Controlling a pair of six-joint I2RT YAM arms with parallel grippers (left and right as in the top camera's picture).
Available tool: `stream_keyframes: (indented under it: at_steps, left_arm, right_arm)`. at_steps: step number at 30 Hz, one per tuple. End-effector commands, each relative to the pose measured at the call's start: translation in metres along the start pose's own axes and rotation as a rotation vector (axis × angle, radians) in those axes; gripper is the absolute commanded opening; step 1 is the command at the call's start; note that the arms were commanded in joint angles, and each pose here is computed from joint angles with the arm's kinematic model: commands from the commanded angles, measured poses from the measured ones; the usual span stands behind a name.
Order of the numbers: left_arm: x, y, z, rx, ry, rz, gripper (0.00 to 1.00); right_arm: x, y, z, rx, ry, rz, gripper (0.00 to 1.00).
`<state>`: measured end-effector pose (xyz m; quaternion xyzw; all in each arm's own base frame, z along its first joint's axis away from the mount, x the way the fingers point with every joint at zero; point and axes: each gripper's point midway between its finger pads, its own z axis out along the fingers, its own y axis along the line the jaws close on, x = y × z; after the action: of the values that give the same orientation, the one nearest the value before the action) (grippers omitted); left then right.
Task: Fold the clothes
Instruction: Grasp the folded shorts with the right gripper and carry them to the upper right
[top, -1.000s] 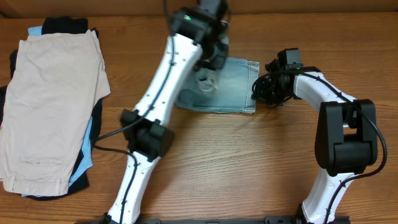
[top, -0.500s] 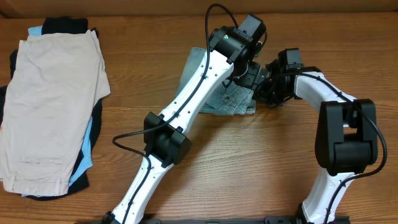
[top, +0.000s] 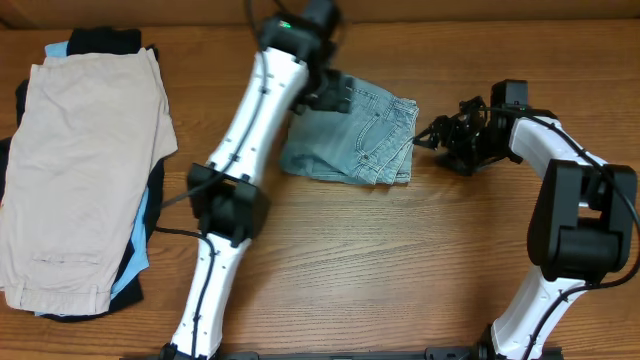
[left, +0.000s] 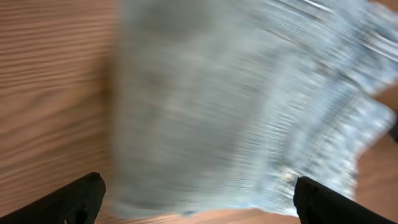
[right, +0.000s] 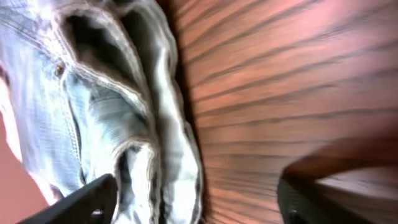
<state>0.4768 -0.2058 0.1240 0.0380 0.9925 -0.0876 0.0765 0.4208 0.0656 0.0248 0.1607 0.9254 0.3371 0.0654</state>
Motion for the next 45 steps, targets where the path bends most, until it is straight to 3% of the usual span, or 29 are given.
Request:
stream_keyframes:
  at_steps: [1, 8, 12, 17, 20, 27, 32, 45]
  left_arm:
    - [-0.011, 0.048, -0.003, -0.032, -0.002, -0.076, 1.00]
    - [-0.013, 0.113, -0.012, -0.060, 0.021, -0.187, 1.00]
    - [-0.011, 0.134, -0.016, -0.068, 0.032, -0.194, 1.00]
    - [-0.008, 0.142, -0.017, -0.079, 0.041, -0.193, 1.00]
    - [-0.008, 0.142, -0.017, -0.081, 0.045, -0.173, 1.00]
    - [-0.006, 0.144, -0.017, -0.097, 0.050, -0.173, 1.00]
    - [-0.005, 0.145, -0.017, -0.104, 0.052, -0.174, 1.00]
    - [-0.006, 0.145, -0.017, -0.104, 0.049, -0.177, 1.00]
  right_arm:
    - [0.004, 0.021, 0.006, -0.026, 0.004, -0.083, 0.90]
    - [0.007, 0.024, 0.044, 0.079, -0.009, -0.125, 0.91]
    - [0.008, 0.028, 0.064, 0.139, -0.029, -0.190, 0.78]
    - [0.004, 0.048, 0.076, 0.117, -0.072, -0.243, 0.36]
    - [-0.003, 0.053, 0.076, 0.096, -0.104, -0.183, 0.04]
    - [-0.018, 0.071, 0.071, -0.013, -0.150, -0.090, 0.04]
    - [-0.049, 0.053, 0.049, -0.040, -0.232, 0.053, 0.04]
    - [-0.138, -0.109, -0.096, -0.080, -0.573, 0.581, 0.04]
